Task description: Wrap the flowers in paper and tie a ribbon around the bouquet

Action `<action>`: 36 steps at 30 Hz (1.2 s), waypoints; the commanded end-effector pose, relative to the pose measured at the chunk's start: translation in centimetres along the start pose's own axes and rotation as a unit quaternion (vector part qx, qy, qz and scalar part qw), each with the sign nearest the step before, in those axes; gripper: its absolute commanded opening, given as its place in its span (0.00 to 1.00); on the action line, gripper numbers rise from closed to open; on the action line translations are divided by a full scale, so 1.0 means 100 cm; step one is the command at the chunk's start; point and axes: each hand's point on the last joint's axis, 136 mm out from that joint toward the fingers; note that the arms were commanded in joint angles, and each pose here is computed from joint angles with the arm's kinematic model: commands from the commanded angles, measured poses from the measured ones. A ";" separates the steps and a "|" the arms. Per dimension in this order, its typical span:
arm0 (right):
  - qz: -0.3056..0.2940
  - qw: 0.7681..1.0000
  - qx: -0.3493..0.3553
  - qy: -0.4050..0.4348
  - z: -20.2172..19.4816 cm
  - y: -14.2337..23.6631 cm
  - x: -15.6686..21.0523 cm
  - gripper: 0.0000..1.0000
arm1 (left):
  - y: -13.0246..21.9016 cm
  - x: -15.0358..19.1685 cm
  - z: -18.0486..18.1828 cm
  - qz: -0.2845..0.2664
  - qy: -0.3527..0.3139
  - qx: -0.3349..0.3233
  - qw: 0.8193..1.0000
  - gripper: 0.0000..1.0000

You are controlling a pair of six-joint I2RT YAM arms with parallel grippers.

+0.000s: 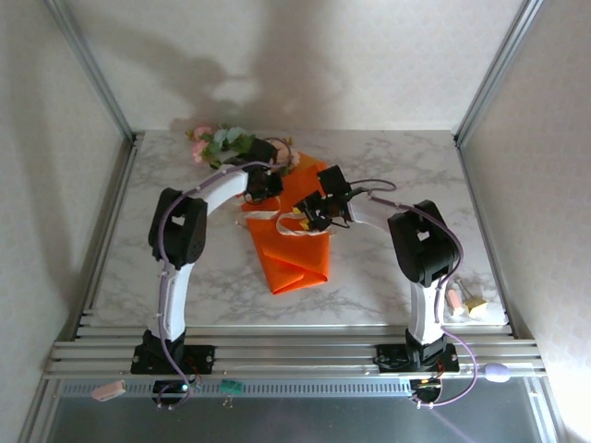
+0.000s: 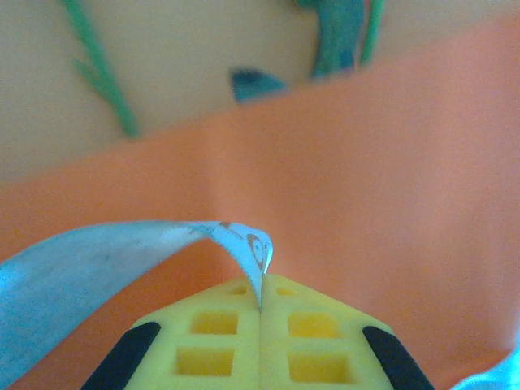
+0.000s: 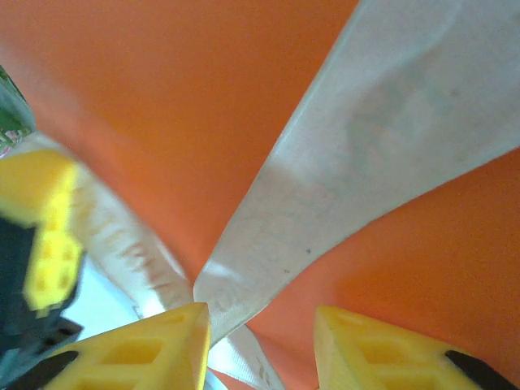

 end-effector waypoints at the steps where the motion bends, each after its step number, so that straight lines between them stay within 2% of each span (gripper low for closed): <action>1: 0.000 1.000 -0.004 -0.014 0.006 -0.010 0.001 0.39 | 0.043 -0.021 -0.034 -0.035 0.022 0.087 0.995 0.00; 6: 0.007 1.000 -0.009 -0.014 0.016 -0.018 0.010 0.38 | 0.057 -0.014 -0.020 -0.032 0.074 0.122 0.989 0.00; 13: 0.009 1.000 -0.012 -0.013 0.023 -0.028 0.012 0.32 | 0.051 -0.007 -0.007 -0.016 0.109 0.154 0.982 0.00; 15: 0.006 1.000 -0.011 -0.011 0.026 -0.029 0.011 0.22 | 0.051 -0.006 -0.008 -0.015 0.114 0.166 0.979 0.00; 17: 0.001 1.000 -0.013 -0.004 0.030 -0.027 0.009 0.03 | 0.049 -0.004 -0.009 -0.010 0.114 0.174 0.978 0.00; 18: 0.001 1.000 -0.016 0.002 0.033 -0.025 0.011 0.00 | 0.048 -0.003 -0.008 -0.008 0.114 0.176 0.978 0.00; 23: 0.007 0.998 -0.031 0.049 0.044 -0.005 0.024 0.00 | 0.041 0.007 -0.010 0.008 0.103 0.197 0.975 0.00; 27: 0.020 0.996 -0.058 0.065 0.044 -0.002 0.030 0.00 | 0.036 0.018 -0.018 0.031 0.094 0.240 0.966 0.00; 33: 0.021 0.993 -0.087 0.076 0.049 0.003 0.030 0.00 | 0.028 0.032 -0.019 0.064 0.063 0.268 0.959 0.03; 36: 0.027 0.993 -0.097 0.062 0.052 0.000 0.027 0.00 | 0.027 0.037 -0.020 0.070 0.051 0.277 0.957 0.08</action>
Point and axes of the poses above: each hand's point on the last joint's axis, 136 mm out from that joint toward the fingers, its own y axis back along the fingers, its own z axis along the line the jaws close on, x = y × z, and after that the axes turned 2 degrees about -y, right-handed
